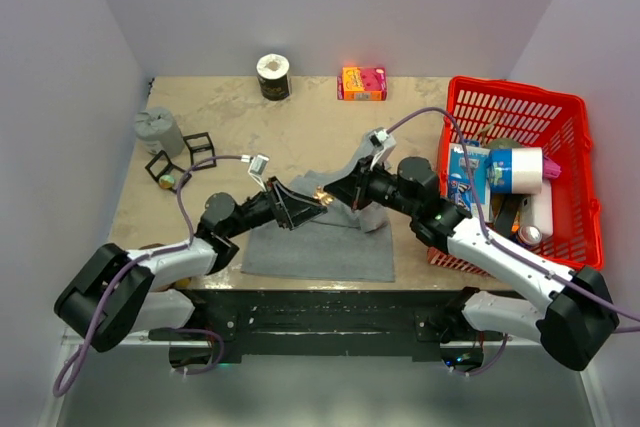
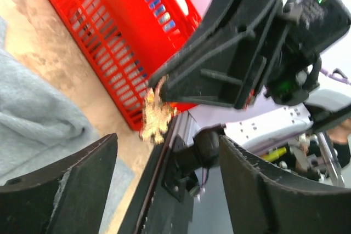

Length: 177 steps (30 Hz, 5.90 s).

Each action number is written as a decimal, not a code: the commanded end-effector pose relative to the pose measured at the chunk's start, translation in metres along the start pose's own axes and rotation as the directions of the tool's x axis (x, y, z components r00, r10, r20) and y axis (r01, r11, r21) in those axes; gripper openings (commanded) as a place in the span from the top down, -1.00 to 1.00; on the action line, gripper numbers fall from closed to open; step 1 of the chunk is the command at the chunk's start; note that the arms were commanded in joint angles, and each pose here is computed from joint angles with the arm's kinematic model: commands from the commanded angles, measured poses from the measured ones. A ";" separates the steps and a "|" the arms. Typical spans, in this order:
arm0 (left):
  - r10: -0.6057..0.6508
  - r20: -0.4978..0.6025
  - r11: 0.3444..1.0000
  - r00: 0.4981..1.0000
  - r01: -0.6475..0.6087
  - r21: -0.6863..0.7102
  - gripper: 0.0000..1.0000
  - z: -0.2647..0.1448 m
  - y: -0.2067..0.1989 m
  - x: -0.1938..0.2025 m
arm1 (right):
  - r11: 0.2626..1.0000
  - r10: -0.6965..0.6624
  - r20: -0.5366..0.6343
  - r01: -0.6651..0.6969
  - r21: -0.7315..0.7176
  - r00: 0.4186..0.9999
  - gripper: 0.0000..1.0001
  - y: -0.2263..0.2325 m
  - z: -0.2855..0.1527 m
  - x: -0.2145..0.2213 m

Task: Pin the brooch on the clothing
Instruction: Pass from the left arm to the right, then pass from the right arm to the left, then pick up the crumpled clothing from the flattened clothing, then cross the brooch over the flattened clothing.

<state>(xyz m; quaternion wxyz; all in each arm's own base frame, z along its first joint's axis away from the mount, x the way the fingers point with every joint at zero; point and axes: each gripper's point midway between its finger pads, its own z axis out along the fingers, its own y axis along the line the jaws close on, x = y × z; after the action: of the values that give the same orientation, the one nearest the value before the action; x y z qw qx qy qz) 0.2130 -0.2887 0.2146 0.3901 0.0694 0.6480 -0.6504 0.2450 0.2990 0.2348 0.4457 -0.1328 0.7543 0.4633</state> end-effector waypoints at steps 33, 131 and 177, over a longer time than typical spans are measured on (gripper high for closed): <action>0.158 -0.342 0.980 0.926 -0.105 0.169 0.14 -0.004 -0.012 0.005 | 0.963 -0.188 -0.235 0.132 -0.234 0.954 1.00 0.021 -0.013 -0.008; -0.024 -0.155 0.997 0.988 0.034 0.065 1.00 0.001 0.062 0.016 | 0.891 0.150 -0.082 -0.098 0.444 0.985 1.00 -0.120 0.007 0.018; -0.019 -0.113 0.999 0.993 0.022 0.032 1.00 0.013 0.068 0.008 | 0.940 0.237 -0.140 -0.190 0.284 0.961 1.00 -0.095 0.024 0.036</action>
<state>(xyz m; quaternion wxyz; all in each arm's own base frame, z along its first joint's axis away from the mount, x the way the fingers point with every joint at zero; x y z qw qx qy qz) 0.2479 -0.2867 0.1186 0.2732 0.0494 0.7188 -0.6373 0.2948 0.2680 0.1382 0.3339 -0.0217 0.8688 0.3650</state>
